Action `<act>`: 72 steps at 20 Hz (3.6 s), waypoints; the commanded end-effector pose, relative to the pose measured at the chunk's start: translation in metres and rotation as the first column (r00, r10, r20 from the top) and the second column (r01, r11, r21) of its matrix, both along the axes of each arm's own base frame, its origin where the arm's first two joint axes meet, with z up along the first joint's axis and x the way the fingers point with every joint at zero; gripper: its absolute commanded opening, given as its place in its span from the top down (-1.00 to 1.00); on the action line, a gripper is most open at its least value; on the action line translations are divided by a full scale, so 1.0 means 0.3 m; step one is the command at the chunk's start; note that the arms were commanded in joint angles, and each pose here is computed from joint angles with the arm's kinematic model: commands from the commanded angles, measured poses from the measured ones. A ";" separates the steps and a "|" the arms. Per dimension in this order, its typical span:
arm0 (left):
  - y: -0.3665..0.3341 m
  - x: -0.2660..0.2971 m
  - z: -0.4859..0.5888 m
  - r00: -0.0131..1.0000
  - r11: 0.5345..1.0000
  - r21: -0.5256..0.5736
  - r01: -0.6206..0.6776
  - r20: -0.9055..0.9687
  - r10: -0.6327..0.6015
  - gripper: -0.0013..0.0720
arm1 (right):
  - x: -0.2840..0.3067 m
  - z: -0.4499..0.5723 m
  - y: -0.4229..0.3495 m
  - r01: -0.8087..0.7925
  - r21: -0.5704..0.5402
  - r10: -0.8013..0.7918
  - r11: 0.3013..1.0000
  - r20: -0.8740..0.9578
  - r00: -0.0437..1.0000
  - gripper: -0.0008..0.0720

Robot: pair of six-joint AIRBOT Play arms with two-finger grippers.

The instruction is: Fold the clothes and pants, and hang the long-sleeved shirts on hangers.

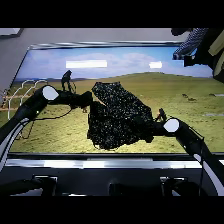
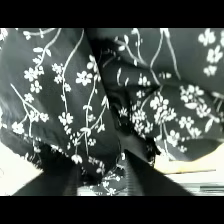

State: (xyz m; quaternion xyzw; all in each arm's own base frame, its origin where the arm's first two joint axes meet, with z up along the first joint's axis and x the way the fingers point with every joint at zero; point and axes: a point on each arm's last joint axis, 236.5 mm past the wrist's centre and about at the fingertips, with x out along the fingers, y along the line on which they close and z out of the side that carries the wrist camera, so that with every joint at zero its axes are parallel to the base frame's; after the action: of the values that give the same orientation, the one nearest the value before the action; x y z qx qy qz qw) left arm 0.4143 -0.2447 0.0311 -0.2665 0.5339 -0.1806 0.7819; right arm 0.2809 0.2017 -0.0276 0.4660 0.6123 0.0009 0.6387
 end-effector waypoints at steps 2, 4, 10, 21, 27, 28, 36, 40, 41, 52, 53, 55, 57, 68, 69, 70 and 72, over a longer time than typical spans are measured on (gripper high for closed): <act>0.001 0.001 -0.001 1.000 1.000 0.000 -0.001 -0.001 0.001 0.90 | 0.003 -0.004 -0.020 0.005 -0.030 -0.005 1.000 0.008 1.000 0.78; 0.001 0.001 -0.001 1.000 1.000 0.000 -0.001 -0.001 0.001 0.90 | 0.004 -0.007 -0.025 0.009 -0.036 -0.009 0.999 0.007 1.000 0.88; 0.010 -0.002 -0.004 1.000 1.000 0.001 -0.002 -0.011 0.002 0.90 | -0.008 0.030 -0.107 -0.109 -0.198 0.121 0.974 0.049 0.991 0.89; -0.066 -0.013 -0.049 0.991 0.991 -0.124 -0.042 -0.129 0.026 0.90 | 0.144 0.177 -0.333 -0.224 -0.588 0.340 0.777 0.093 0.936 0.89; -0.122 0.055 -0.107 0.987 0.974 -0.198 -0.109 -0.139 0.083 0.89 | 0.267 0.154 -0.258 -0.201 -0.560 0.375 0.804 0.213 0.902 0.89; -0.119 0.067 -0.112 0.990 0.976 -0.190 -0.102 -0.116 0.080 0.66 | 0.268 0.148 -0.265 -0.205 -0.569 0.379 0.796 0.206 0.902 0.89; 0.169 0.070 0.002 0.995 0.996 0.089 0.028 0.092 -0.037 -0.54 | 0.247 0.137 -0.270 -0.225 -0.571 0.385 0.790 0.176 0.906 0.89; 0.125 -0.003 0.094 0.926 0.923 0.329 0.201 0.243 -0.289 -0.54 | 0.237 0.132 -0.273 -0.233 -0.570 0.386 0.788 0.162 0.908 0.89; 0.061 -0.036 0.095 0.907 0.908 0.336 0.250 0.247 -0.341 -0.54 | 0.235 0.131 -0.273 -0.235 -0.570 0.386 0.787 0.159 0.909 0.89; -0.216 -0.163 -0.082 0.785 0.765 0.509 0.395 0.244 -0.569 -0.54 | 0.213 0.122 -0.274 -0.253 -0.563 0.387 0.786 0.131 0.913 0.89; -0.219 -0.155 -0.092 0.786 0.766 0.509 0.393 0.245 -0.567 -0.54 | 0.213 0.123 -0.273 -0.252 -0.563 0.387 0.787 0.131 0.913 0.89; -0.230 -0.142 -0.113 0.786 0.767 0.510 0.390 0.249 -0.566 -0.54 | 0.215 0.123 -0.273 -0.248 -0.563 0.383 0.789 0.133 0.914 0.88; -0.245 -0.118 -0.125 0.793 0.783 0.499 0.372 0.267 -0.548 -0.53 | 0.216 0.124 -0.273 -0.244 -0.561 0.378 0.791 0.134 0.916 0.88; -0.116 0.024 -0.135 0.906 0.858 0.455 0.237 0.216 -0.365 0.91 | 0.236 0.153 -0.300 -0.236 -0.599 0.391 0.765 0.141 0.910 0.89; -0.096 0.058 -0.080 0.910 0.865 0.452 0.218 0.225 -0.347 0.91 | 0.251 0.183 -0.312 -0.235 -0.622 0.408 0.747 0.149 0.901 0.89; -0.078 0.091 -0.012 0.913 0.871 0.448 0.199 0.239 -0.332 0.91 | 0.275 0.230 -0.329 -0.232 -0.655 0.434 0.720 0.163 0.886 0.89; -0.056 0.147 0.151 0.907 0.884 0.437 0.165 0.284 -0.310 0.91 | 0.348 0.370 -0.345 -0.170 -0.697 0.454 0.696 0.244 0.857 0.89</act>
State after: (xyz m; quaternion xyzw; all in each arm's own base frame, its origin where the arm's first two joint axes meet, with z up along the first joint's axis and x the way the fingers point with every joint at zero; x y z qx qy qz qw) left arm 0.4412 -0.2797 0.0304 0.0145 0.4485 -0.2234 0.8653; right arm 0.3676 0.1115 0.0462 0.1271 0.5383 -0.0028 0.8331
